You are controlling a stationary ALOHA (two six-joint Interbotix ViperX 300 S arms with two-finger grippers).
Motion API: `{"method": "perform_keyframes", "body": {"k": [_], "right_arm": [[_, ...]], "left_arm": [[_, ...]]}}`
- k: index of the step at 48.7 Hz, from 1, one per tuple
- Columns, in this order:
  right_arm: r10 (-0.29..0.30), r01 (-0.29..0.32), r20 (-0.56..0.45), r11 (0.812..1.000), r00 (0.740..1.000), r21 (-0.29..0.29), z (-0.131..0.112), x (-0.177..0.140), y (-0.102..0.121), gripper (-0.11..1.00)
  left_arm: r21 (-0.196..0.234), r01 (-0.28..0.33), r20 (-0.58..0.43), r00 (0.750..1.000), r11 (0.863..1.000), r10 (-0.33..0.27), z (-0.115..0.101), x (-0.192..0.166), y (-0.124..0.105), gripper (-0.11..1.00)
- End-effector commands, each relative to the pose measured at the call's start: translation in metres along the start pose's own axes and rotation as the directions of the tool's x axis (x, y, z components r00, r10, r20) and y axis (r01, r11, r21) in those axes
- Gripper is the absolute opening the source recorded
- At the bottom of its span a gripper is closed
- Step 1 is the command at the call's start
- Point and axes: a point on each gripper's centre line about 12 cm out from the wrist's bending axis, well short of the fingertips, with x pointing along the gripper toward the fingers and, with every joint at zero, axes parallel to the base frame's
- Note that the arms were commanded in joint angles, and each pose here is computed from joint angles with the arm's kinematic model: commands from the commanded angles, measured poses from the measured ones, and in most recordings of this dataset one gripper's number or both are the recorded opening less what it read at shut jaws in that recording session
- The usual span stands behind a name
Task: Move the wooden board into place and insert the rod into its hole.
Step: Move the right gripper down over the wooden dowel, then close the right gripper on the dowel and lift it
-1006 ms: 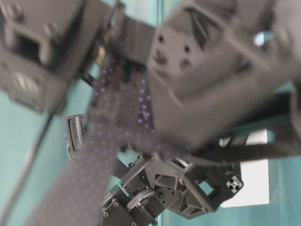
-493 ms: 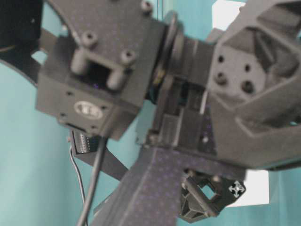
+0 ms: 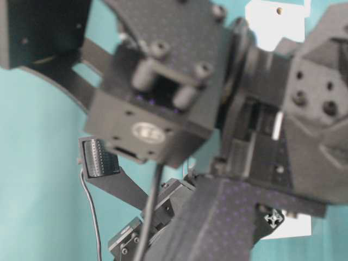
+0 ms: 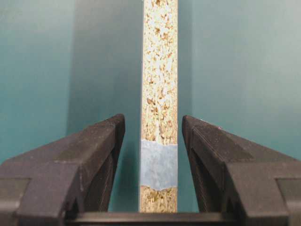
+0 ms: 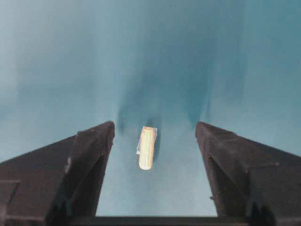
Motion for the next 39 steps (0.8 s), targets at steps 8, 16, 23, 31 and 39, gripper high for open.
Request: {"method": "perform_keyframes", "body": {"k": [8,16,23,31,39], "right_arm": [[0.02,-0.02,0.034,1.0,0.999,0.018,0.0104,-0.0141,0.0081,0.52],[0.02,-0.021,0.033,0.999,0.999,0.027,0.0101,-0.0141,0.0089,0.36],[0.021,-0.022,0.033,0.999,0.999,0.035,0.0098,-0.0142,0.0096,0.35],[0.021,-0.022,0.032,0.999,0.999,0.036,0.0087,-0.0129,0.0092,0.36],[0.021,-0.022,0.031,0.999,0.999,0.035,0.0082,-0.0119,0.0091,0.36]], "left_arm": [[-0.002,0.003,0.051,0.999,1.0,-0.003,0.0154,-0.0109,-0.0009,0.51],[0.0,0.006,0.049,0.999,1.0,-0.006,0.0151,-0.0109,-0.0028,0.51],[0.002,0.008,0.044,0.999,1.0,-0.008,0.014,-0.0109,-0.0041,0.51],[0.001,0.007,0.046,0.999,1.0,-0.007,0.0147,-0.0109,-0.0035,0.51],[0.001,0.007,0.047,0.999,1.0,-0.007,0.0154,-0.0109,-0.0035,0.51]]}}
